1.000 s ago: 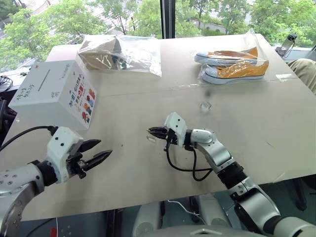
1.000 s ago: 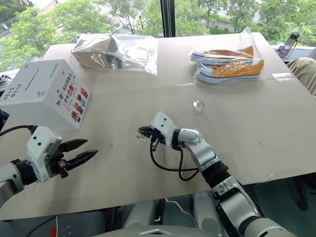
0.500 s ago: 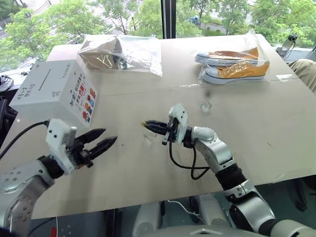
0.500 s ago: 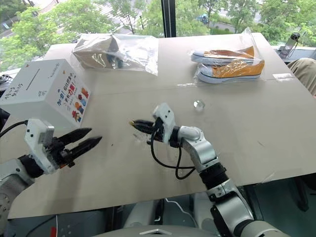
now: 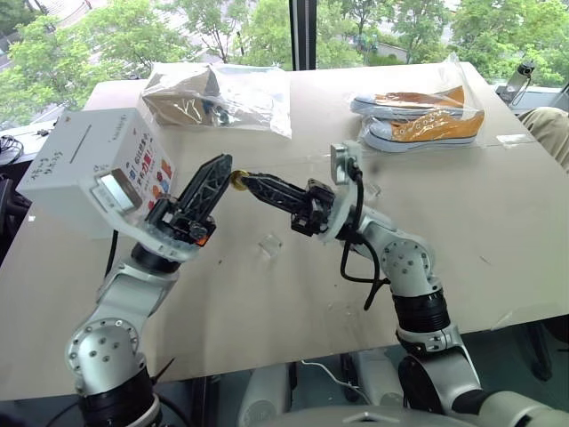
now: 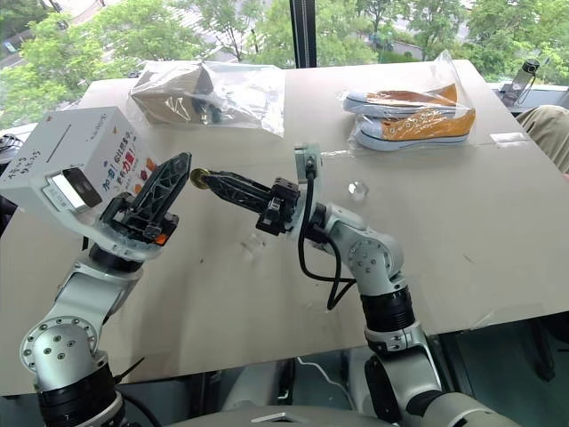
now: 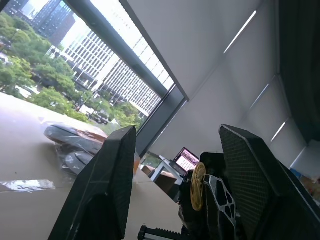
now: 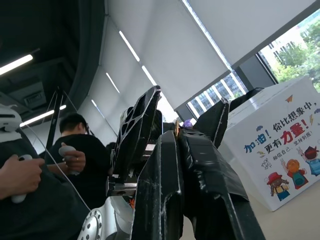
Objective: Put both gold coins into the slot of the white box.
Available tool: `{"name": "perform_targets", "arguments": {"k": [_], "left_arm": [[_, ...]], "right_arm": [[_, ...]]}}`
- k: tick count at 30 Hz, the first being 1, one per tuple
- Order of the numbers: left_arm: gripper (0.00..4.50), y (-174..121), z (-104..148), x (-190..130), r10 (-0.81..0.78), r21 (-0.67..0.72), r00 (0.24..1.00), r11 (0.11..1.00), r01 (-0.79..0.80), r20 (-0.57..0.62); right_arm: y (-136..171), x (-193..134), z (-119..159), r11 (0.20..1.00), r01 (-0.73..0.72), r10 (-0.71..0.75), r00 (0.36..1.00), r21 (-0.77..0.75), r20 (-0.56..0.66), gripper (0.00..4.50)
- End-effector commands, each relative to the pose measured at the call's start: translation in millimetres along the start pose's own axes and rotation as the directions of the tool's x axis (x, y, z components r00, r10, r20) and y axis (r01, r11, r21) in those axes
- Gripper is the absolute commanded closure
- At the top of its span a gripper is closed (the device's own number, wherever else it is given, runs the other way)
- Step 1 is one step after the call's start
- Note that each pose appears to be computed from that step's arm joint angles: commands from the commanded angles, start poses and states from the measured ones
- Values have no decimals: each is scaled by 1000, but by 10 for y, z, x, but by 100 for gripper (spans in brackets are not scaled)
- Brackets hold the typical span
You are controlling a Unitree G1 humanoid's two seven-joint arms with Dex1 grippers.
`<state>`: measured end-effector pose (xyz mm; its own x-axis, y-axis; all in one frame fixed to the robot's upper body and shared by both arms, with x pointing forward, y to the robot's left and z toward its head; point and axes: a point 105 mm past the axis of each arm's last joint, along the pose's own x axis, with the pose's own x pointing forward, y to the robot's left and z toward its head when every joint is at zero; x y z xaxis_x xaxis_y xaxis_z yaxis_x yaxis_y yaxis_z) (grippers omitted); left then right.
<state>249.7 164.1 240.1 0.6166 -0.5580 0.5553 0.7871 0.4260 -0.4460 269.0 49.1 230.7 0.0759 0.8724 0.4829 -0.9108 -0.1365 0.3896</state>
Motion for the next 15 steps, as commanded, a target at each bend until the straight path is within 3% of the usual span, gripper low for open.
{"name": "perform_targets", "arguments": {"k": [1, 5, 7, 15], "left_arm": [[234, -175, -58, 51, -91, -49, 996, 995, 90, -4], [352, -202, -86, 61, -106, -94, 994, 990, 107, 20], [434, -215, -114, 65, -111, -121, 994, 986, 112, 22], [443, -234, -139, 64, -122, -166, 991, 978, 129, 54]], "right_arm": [[192, 93, 134, 996, -86, 86, 996, -19, 29, 450], [210, 94, 140, 996, -92, 93, 995, -16, 29, 450], [216, 91, 140, 996, -93, 94, 995, -14, 28, 450], [222, 89, 141, 996, -93, 93, 995, -7, 28, 450]]}}
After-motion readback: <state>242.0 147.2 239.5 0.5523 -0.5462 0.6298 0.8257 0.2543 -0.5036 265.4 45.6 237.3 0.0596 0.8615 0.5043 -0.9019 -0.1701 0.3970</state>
